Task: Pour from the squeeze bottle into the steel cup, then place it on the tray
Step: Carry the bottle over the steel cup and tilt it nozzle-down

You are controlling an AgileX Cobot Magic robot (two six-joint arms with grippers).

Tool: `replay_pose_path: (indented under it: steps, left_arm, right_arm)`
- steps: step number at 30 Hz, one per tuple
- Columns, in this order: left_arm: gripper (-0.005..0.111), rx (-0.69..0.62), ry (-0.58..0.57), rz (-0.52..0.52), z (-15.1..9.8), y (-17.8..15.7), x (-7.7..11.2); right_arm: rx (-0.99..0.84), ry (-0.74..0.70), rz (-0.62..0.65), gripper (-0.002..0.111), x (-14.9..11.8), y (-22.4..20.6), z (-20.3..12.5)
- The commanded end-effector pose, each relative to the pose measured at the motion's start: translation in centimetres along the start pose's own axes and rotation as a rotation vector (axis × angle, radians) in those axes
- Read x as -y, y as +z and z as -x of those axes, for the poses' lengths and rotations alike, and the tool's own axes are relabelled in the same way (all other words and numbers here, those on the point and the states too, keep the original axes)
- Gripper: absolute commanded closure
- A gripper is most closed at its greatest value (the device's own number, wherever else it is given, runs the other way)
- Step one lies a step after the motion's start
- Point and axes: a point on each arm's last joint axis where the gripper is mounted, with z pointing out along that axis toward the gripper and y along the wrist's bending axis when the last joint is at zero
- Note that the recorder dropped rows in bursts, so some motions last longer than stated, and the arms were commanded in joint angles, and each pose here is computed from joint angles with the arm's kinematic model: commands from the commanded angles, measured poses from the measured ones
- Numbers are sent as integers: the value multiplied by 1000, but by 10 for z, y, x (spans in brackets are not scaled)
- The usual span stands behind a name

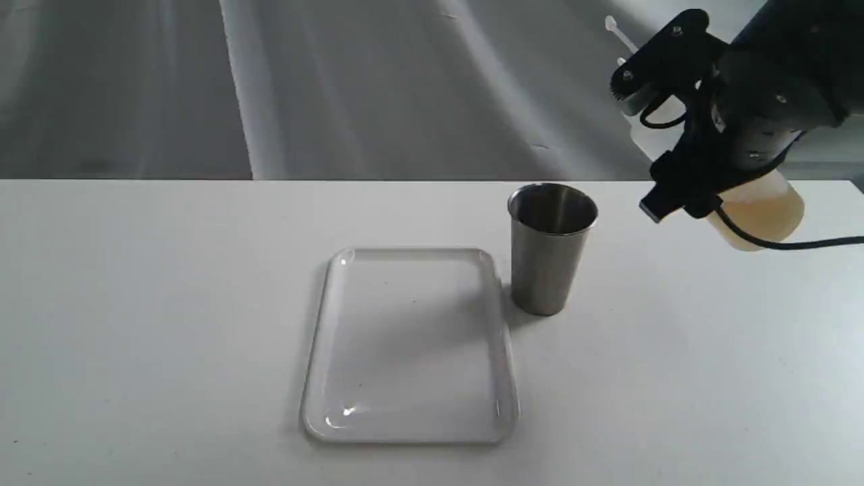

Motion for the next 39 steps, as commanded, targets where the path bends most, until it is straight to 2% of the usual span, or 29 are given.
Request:
replay_pose_path:
  steps: [1,10,16,25,31,39]
  left_arm:
    - [98,7,-1,-2,-1,0,0]
    - [98,7,-1,-2,-1,0,0]
    - [98,7,-1,-2,-1,0,0]
    - [98,7,-1,-2,-1,0,0]
    - [98,7,-1,-2,-1,0,0]
    - [98,7,-1,-2,-1,0,0]
  right_arm:
    - [39,-45,-36,64,3,-4,6]
    - [3,-204,-119,64,-8,10,10]
    - [-99,-253,-199,64,-13,24,11]
    - [-107,-358,-258,64,-26,32,19]
    - [-192,-396,-303,64,-29,38,14]
    - [-199,-413,-329,64,-27,37,14]
